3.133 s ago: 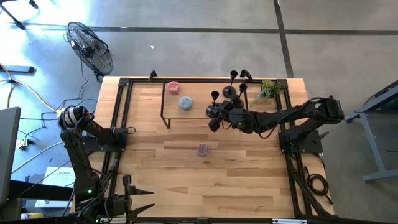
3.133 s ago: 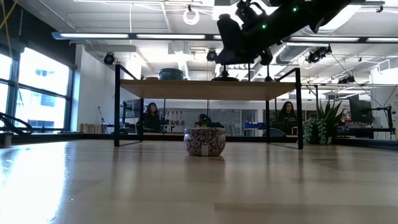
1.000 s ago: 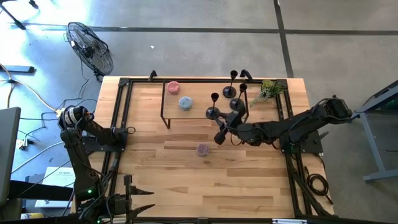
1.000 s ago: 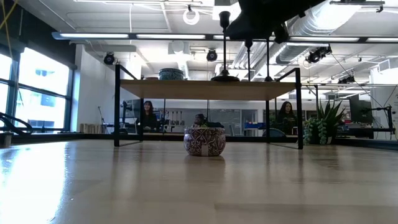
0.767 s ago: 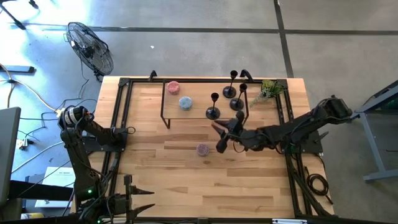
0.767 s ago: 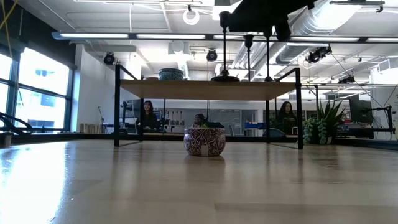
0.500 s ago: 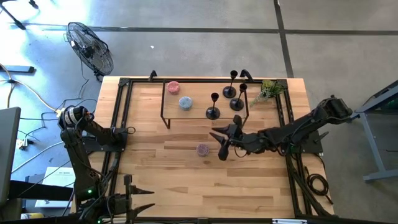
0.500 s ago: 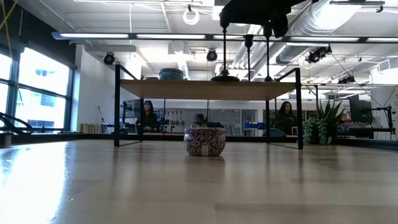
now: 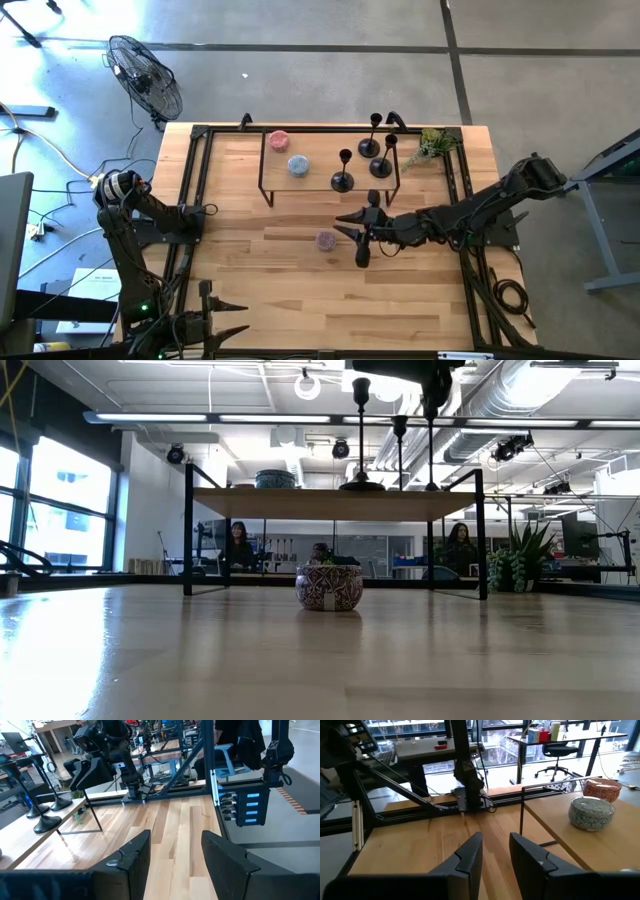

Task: Pick & Place candle stick holders
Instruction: Put the red patterned scented candle on the shelf

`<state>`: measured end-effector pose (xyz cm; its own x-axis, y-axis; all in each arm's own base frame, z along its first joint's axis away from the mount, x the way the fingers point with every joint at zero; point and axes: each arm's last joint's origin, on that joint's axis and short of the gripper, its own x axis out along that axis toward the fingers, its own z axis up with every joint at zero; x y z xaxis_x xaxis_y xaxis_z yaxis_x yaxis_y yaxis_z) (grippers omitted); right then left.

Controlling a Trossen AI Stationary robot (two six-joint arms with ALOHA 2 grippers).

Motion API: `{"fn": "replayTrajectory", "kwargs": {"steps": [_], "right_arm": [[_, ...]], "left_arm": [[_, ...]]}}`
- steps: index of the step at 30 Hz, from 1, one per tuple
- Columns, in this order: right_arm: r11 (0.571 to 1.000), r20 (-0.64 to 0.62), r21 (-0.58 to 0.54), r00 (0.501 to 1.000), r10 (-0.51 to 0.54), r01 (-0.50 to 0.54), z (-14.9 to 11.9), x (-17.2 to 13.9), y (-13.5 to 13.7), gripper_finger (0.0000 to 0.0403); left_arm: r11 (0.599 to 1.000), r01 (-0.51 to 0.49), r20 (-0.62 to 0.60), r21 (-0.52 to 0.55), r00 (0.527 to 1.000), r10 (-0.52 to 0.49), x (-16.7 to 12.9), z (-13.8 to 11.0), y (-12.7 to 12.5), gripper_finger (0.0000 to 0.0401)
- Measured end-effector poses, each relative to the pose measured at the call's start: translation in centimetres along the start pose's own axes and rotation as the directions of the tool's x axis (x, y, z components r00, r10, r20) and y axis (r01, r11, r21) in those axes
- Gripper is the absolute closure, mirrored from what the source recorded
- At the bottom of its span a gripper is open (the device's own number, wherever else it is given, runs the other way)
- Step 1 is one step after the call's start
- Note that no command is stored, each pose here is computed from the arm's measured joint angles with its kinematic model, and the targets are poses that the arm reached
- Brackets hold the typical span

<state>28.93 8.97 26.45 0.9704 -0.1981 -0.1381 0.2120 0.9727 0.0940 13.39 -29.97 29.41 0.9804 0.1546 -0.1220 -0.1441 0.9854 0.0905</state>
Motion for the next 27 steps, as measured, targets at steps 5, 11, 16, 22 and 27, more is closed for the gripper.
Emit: {"fn": "replayTrajectory", "kwargs": {"steps": [5,11,16,22,27], "right_arm": [[0.999,-0.004,0.007,0.999,0.051,-0.051,0.03,0.0,0.14,0.0291],[0.963,-0.019,-0.011,0.963,0.267,-0.268,0.14,-0.11,0.82,0.0231],[0.98,-0.01,-0.018,0.981,0.196,-0.196,0.16,-0.05,0.58,0.0201],[0.988,-0.005,-0.061,0.989,0.144,-0.145,0.14,-0.01,0.41,0.0198],[0.981,0.007,-0.037,0.982,0.19,-0.189,0.33,0.02,0.48,0.0196]], "left_arm": [[1.0,0.0,0.0,0.002,1.0,0.0,0.0,-0.01,0.0,0.0229],[1.0,-0.003,-0.001,0.012,1.0,0.003,0.0,-0.08,0.05,0.0229],[1.0,-0.02,0.007,0.02,1.0,0.02,0.0,-0.1,0.13,0.0229],[1.0,-0.018,0.006,0.02,1.0,0.018,0.0,-0.11,0.12,0.0229],[1.0,-0.018,0.006,0.02,1.0,0.018,0.0,-0.11,0.12,0.0229]]}}
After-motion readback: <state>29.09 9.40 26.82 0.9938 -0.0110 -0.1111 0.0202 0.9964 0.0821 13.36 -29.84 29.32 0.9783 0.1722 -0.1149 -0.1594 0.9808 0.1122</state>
